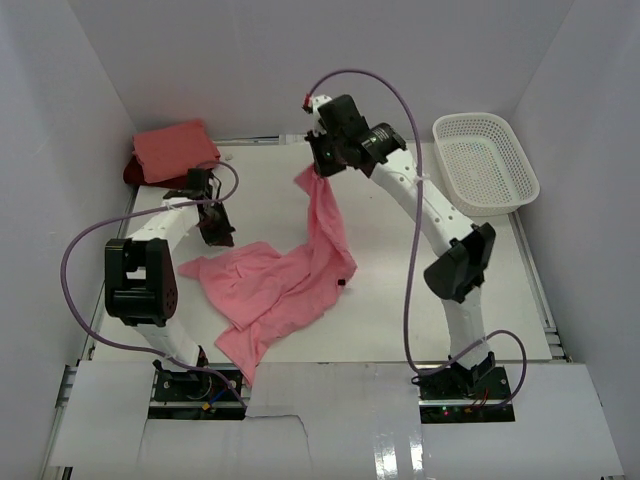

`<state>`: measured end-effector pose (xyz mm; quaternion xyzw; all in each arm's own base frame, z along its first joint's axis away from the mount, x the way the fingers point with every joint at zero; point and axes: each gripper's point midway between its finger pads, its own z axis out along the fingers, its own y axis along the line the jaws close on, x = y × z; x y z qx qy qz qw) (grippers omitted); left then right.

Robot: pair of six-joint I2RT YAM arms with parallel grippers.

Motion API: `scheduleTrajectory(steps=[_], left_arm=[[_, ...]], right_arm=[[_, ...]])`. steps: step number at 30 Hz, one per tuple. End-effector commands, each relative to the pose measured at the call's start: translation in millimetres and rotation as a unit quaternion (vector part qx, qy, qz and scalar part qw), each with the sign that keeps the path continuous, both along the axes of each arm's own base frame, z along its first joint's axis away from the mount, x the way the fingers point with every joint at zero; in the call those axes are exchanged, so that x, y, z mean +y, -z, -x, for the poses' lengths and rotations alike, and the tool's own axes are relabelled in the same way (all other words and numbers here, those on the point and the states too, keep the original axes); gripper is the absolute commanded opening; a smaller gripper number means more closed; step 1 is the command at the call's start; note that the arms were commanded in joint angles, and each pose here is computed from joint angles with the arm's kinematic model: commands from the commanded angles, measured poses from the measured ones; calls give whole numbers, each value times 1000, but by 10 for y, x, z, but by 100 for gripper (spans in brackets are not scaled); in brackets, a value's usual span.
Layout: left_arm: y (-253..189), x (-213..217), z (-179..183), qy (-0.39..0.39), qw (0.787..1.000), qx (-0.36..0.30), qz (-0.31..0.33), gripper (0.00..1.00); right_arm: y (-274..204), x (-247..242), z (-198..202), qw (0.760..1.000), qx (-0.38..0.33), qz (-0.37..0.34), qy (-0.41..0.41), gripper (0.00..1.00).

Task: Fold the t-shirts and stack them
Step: Flatten out the tshirt

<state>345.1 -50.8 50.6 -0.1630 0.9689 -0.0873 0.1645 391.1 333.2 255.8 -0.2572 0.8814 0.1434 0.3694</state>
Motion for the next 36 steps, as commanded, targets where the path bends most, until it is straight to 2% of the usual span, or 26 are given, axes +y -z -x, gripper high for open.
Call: scheduleTrajectory(steps=[1, 2, 3, 4, 5, 6, 7, 8, 9, 10, 13, 14, 19, 22, 28, 29, 32, 36], left_arm=[[-606, 33, -518, -34, 996, -82, 27, 2], [-715, 33, -573, -38, 994, -95, 28, 3], [-809, 45, -605, -43, 993, -107, 28, 4], [-896, 53, -625, -45, 991, -119, 26, 6], [-989, 64, -618, -46, 990, -133, 24, 8], [-1002, 79, -606, -46, 989, -136, 20, 8], [-973, 97, -574, -47, 990, -133, 16, 8], [-963, 96, -557, -45, 990, -132, 14, 8], [-924, 87, -533, -39, 991, -127, 15, 9], [-859, 83, -504, -37, 992, -119, 15, 8], [-716, 38, -466, -29, 994, -103, 26, 8], [-687, 26, -463, -26, 994, -100, 28, 7], [-495, -156, -383, 24, 995, -71, 70, 1], [-398, -312, -282, 53, 992, -51, 106, 1], [-242, -574, -125, 97, 987, -27, 121, 11], [-254, -671, -116, 114, 983, -27, 143, 16], [-352, -968, -154, 164, 967, -38, 190, 23], [-488, -1334, -265, 225, 950, -57, 209, 26]], right_arm=[[-221, 361, 162, 994, 39, -45, -97, 8], [-362, 354, 358, 990, 52, -56, -118, 8], [-159, 291, 491, 989, 81, -29, -118, 8], [-458, 83, 756, 991, 53, -33, -120, 8], [-532, 112, 811, 992, 4, -49, -113, 8], [308, -152, 1092, 992, 77, -1, -101, 8], [9, -443, 1224, 996, 44, -48, -66, 8], [158, -676, 1245, 997, 52, -38, -31, 8], [553, -938, 1377, 995, 97, -8, -5, 8], [588, -1185, 1362, 994, 101, -10, 26, 8], [843, -1480, 1384, 990, 123, 10, 62, 8], [858, -1584, 1320, 990, 111, 28, 81, 8], [684, -1811, 1009, 989, 68, 36, 129, 8], [540, -1979, 843, 984, 39, 48, 169, 8], [622, -2295, 735, 967, 46, 60, 244, 8], [639, -2383, 732, 962, 42, 68, 262, 8], [721, -2645, 778, 947, 48, 66, 312, 8], [760, -2861, 845, 934, 48, 62, 347, 8]])
